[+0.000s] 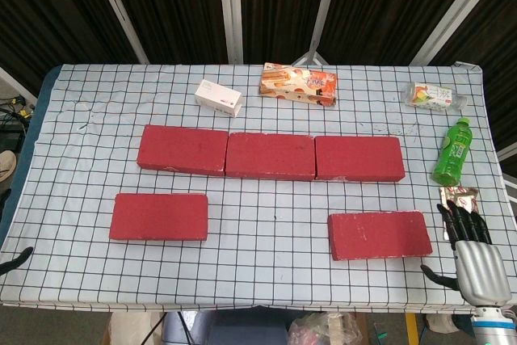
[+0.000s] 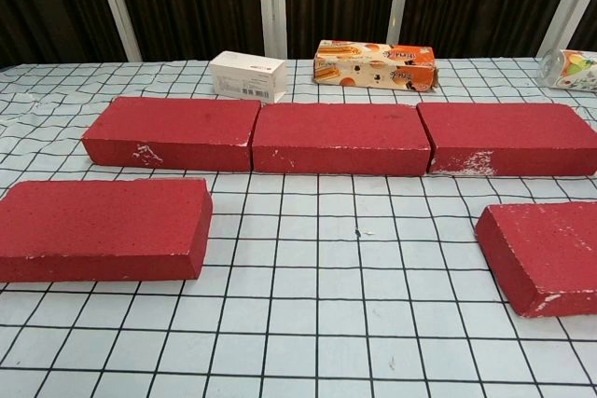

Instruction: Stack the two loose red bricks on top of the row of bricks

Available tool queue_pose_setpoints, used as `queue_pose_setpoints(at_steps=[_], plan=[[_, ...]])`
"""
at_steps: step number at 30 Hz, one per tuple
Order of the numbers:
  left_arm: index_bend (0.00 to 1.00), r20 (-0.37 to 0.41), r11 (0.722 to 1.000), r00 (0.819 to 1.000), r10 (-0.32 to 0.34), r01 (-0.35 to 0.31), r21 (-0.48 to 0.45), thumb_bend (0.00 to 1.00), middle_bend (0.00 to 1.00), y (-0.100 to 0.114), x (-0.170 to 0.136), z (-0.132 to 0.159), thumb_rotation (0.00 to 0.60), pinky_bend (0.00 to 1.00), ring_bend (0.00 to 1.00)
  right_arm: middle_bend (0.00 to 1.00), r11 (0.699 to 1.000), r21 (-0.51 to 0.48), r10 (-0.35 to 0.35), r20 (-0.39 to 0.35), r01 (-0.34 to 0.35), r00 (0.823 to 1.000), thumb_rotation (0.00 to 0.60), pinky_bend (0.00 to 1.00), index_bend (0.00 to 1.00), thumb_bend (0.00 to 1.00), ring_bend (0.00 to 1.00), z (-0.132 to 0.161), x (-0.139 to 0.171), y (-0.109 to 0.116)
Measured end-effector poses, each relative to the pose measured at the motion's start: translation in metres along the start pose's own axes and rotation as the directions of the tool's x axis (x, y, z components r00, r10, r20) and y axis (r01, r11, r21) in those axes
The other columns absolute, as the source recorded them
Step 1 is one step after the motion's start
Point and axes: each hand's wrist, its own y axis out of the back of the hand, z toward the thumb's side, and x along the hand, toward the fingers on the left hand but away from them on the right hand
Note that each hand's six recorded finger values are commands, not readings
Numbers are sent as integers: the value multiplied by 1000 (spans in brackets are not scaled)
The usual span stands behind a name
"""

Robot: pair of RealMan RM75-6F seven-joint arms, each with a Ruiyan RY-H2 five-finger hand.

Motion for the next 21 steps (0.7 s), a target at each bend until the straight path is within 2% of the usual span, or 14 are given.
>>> queue_pose_setpoints(at_steps=[11,21], plan=[[45,-1,1000,1000,10,-10,-9,0,4,4,-4,-2,600,182,2,0,990,67,133,-107,-126,985,600,0,0,153,0,23,-4,-27],[45,-1,1000,1000,5,-5,6,0,3,1,-2,0,600,182,2,0,964,154,242,-158,-219,957,600,0,0,153,0,37,-37,-55]])
